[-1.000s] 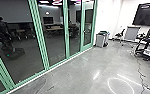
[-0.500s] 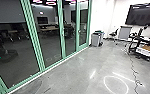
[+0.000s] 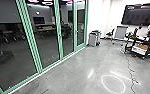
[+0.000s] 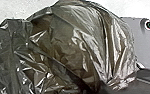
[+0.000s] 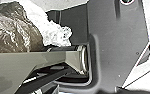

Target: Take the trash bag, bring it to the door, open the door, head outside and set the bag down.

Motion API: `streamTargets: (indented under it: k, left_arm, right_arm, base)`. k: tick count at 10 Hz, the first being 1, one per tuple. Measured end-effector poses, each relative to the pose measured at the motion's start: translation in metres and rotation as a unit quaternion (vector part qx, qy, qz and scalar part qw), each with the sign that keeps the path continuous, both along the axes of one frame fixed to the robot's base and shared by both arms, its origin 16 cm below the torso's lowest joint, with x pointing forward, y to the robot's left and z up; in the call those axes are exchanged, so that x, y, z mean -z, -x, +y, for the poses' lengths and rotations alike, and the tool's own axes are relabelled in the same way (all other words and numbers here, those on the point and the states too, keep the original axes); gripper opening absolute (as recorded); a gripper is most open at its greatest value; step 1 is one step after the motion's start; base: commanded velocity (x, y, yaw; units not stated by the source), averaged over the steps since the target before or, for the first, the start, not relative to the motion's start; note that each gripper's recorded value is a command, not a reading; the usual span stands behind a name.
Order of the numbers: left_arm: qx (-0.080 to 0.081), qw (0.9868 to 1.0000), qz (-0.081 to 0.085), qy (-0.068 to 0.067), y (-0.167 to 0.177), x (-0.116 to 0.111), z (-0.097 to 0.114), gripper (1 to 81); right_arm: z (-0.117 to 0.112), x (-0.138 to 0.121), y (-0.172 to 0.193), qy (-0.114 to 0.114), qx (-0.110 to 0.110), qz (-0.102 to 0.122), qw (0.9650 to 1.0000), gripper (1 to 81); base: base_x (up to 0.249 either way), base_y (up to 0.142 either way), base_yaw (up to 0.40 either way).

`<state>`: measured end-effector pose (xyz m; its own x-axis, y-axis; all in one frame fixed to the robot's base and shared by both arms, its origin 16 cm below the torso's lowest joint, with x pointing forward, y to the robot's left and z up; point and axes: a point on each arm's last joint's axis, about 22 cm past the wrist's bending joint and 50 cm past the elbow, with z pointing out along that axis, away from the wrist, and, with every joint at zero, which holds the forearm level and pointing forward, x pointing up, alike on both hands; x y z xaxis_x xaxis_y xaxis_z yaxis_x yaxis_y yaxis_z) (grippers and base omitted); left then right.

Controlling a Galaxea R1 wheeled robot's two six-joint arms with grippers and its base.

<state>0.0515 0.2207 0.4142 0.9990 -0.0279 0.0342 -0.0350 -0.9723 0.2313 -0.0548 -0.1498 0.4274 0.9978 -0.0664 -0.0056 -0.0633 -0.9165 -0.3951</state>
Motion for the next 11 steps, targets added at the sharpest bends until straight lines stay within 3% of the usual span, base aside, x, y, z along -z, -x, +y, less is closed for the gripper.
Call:
streamTargets:
  k: [8, 11]
  left_arm:
    - [0.000, 1.0000, 0.001, 0.000, 0.002, 0.000, 0.000, 1.0]
    - [0.000, 1.0000, 0.006, 0.000, 0.014, 0.001, 0.000, 1.0]
  right_arm:
    - [-0.001, 0.000, 0.000, 0.001, 0.000, -0.001, 1.0000, 81.1]
    - [0.000, 0.000, 0.011, 0.000, -0.001, 0.004, 1.0000, 81.1]
  base:
    - [0.000, 0.000, 0.000]
    - [0.086, 0.000, 0.000]
